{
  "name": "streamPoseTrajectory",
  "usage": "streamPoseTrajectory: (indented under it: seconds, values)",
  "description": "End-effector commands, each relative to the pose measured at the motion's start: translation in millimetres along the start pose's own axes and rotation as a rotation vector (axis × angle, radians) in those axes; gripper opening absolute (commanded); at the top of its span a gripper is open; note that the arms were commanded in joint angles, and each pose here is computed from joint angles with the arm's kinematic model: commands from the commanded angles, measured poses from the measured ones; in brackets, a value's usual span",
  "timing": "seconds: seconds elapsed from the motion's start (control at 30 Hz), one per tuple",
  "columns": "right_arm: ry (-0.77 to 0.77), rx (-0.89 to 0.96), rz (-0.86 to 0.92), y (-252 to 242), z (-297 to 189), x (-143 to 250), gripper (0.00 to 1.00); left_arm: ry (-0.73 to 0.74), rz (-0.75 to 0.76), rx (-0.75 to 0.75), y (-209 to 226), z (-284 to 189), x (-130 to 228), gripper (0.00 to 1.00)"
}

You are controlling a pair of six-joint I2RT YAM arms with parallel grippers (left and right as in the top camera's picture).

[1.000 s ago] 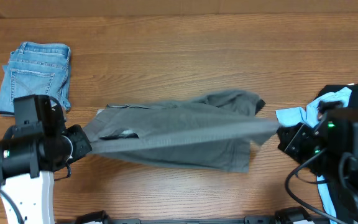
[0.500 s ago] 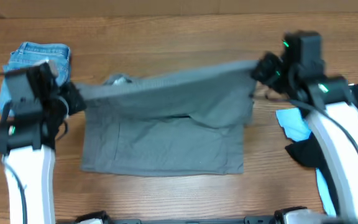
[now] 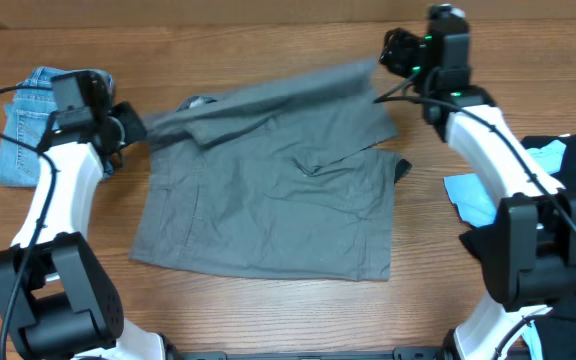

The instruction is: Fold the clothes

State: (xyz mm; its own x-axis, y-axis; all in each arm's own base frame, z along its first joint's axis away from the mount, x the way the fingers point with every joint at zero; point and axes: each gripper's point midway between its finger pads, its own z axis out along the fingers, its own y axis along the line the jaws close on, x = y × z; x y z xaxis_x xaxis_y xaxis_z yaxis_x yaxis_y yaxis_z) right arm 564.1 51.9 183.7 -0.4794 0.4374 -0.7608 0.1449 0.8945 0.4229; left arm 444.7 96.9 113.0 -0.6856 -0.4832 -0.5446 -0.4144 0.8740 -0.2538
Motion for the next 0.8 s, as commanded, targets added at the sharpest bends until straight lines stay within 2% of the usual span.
streamPoseTrajectory:
  seconds: [0.0, 0.03, 0.2, 0.23, 0.3, 0.37, 0.43, 0.5, 0.57, 0.63, 0.77]
  values:
    - [-0.009, 0.032, 0.002, -15, -8, -16, 0.88, -0.061, -0.022, -0.041, 14, -17, -19, 0.64]
    - [0.027, 0.043, 0.01, -23, -10, -10, 0.89, -0.059, -0.019, -0.041, 15, -20, -19, 0.7]
    - [0.3, 0.078, 0.069, -59, -28, 38, 0.89, -0.034, 0.015, -0.011, 11, -45, -13, 0.73]
    - [0.403, 0.052, 0.06, -63, -37, 58, 0.85, -0.011, 0.04, 0.026, 4, -55, -6, 0.72]
    - [0.5, 0.056, 0.074, -68, -48, 78, 0.79, 0.034, 0.057, 0.072, -4, -61, 5, 0.71]
    - [0.608, 0.101, 0.103, -76, -63, 101, 0.76, 0.108, 0.068, 0.101, -9, -64, 23, 0.71]
    - [0.697, 0.141, 0.124, -82, -78, 119, 0.7, 0.194, 0.062, 0.097, -8, -66, 44, 0.66]
    - [0.779, 0.178, 0.146, -86, -92, 134, 0.66, 0.271, 0.053, 0.088, -7, -68, 63, 0.57]
    - [0.858, 0.215, 0.166, -90, -107, 151, 0.7, 0.333, 0.05, 0.078, -6, -71, 79, 0.55]
    - [0.922, 0.236, 0.174, -93, -117, 170, 0.7, 0.389, 0.056, 0.069, -6, -75, 93, 0.58]
    - [0.997, 0.166, 0.153, -82, -120, 206, 0.75, 0.459, 0.086, 0.058, -5, -75, 115, 0.62]
